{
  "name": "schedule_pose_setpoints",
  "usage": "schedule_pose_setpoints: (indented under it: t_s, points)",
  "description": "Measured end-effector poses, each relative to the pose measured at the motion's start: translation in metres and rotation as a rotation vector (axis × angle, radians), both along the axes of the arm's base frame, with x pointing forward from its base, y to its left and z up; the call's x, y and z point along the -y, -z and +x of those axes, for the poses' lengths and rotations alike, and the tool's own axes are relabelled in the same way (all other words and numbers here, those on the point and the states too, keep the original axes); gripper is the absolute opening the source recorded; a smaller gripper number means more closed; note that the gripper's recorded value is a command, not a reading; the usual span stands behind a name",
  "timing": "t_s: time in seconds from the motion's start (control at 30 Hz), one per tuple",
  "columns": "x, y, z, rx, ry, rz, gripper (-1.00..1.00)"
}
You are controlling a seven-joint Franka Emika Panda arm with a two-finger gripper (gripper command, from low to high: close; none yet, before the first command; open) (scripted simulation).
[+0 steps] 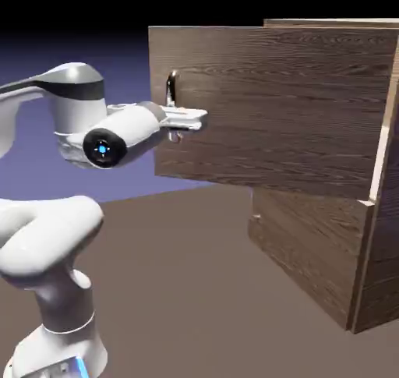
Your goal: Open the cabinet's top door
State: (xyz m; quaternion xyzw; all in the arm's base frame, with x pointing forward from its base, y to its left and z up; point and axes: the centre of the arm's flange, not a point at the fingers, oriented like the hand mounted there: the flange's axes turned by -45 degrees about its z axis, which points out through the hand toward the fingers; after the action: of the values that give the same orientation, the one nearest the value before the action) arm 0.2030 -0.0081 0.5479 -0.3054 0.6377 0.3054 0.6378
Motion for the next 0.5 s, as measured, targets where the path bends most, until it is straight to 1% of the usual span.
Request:
schedule_pose_setpoints:
  t_s: [0.5]
  points:
    - [0.127,0.0,-0.028,0.0,-0.281,0.0,-1.0]
